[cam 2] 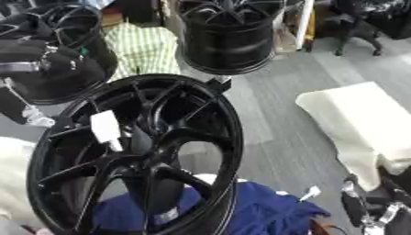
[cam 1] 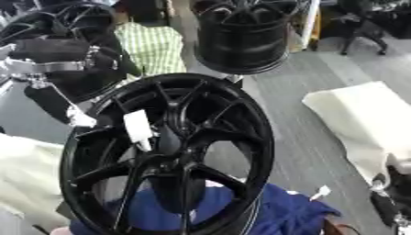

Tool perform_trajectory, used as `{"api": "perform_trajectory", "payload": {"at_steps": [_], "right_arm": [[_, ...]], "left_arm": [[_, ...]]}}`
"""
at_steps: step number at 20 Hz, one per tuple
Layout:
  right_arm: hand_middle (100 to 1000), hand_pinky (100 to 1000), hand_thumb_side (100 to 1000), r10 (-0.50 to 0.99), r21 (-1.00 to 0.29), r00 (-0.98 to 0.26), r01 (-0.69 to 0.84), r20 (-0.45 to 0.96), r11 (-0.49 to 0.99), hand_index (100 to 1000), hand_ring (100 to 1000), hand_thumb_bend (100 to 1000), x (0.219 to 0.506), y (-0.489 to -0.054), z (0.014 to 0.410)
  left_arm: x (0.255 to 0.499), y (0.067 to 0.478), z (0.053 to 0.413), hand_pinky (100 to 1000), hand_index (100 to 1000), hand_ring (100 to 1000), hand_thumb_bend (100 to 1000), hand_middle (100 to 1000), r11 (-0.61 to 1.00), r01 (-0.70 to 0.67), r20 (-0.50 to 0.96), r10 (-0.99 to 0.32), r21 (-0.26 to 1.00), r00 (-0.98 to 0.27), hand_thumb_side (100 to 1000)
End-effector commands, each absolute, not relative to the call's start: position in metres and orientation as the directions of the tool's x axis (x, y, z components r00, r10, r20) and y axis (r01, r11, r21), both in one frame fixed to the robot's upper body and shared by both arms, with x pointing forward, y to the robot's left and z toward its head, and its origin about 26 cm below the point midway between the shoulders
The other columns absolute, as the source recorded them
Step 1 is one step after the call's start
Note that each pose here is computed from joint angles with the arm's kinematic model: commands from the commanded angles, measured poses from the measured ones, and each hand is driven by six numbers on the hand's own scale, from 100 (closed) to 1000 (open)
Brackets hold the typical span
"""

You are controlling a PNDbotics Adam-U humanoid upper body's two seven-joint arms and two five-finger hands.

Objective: Pull the pin out of the wheel hub.

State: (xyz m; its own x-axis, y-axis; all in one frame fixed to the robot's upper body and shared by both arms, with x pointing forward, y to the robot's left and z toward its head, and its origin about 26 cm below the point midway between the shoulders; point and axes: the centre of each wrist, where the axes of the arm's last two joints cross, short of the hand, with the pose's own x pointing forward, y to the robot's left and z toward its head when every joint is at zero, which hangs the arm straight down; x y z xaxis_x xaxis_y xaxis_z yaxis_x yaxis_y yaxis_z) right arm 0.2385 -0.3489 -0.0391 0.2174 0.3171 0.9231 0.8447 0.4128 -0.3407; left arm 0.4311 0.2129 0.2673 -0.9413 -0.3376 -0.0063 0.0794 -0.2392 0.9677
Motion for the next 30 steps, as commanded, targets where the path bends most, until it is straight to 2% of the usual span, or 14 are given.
{"api": "perform_trajectory", "payload": {"at_steps": [1, 5, 12, 21, 25, 30], "right_arm": [[753, 298, 202, 0.350, -0.344, 0.205, 0.848, 0.914, 0.404, 726, 484, 381, 0.241, -0.356, -0.032], [753, 298, 201, 0.353, -0.343, 0.200, 0.847, 0.914, 0.406, 726, 484, 382, 0.242, -0.355, -0.031], [753, 298, 197, 0.357, -0.342, 0.197, 0.845, 0.913, 0.410, 725, 484, 384, 0.244, -0.354, -0.031], [753, 298, 195, 0.359, -0.341, 0.192, 0.844, 0.913, 0.414, 724, 484, 386, 0.245, -0.353, -0.030], [753, 298, 194, 0.359, -0.341, 0.193, 0.844, 0.913, 0.415, 724, 484, 386, 0.245, -0.353, -0.030], [753, 298, 194, 0.360, -0.340, 0.191, 0.843, 0.913, 0.416, 724, 484, 386, 0.245, -0.353, -0.030]], "left_arm": [[0.430, 0.214, 0.270, 835, 932, 779, 407, 834, -0.621, -0.100, -0.135, -0.009, 0.777, -0.991, 196], [0.429, 0.212, 0.261, 830, 923, 779, 348, 825, -0.650, -0.095, -0.127, -0.003, 0.754, -0.992, 100], [0.431, 0.205, 0.246, 816, 896, 776, 244, 796, -0.676, -0.076, -0.097, 0.007, 0.733, -0.995, 100], [0.434, 0.205, 0.233, 804, 863, 758, 183, 767, -0.712, -0.059, -0.085, 0.000, 0.699, -0.996, 100], [0.434, 0.205, 0.232, 796, 853, 737, 107, 756, -0.718, -0.060, -0.088, -0.002, 0.693, -0.996, 100], [0.434, 0.204, 0.231, 778, 845, 699, 100, 737, -0.720, -0.060, -0.088, -0.001, 0.692, -0.996, 100]]}}
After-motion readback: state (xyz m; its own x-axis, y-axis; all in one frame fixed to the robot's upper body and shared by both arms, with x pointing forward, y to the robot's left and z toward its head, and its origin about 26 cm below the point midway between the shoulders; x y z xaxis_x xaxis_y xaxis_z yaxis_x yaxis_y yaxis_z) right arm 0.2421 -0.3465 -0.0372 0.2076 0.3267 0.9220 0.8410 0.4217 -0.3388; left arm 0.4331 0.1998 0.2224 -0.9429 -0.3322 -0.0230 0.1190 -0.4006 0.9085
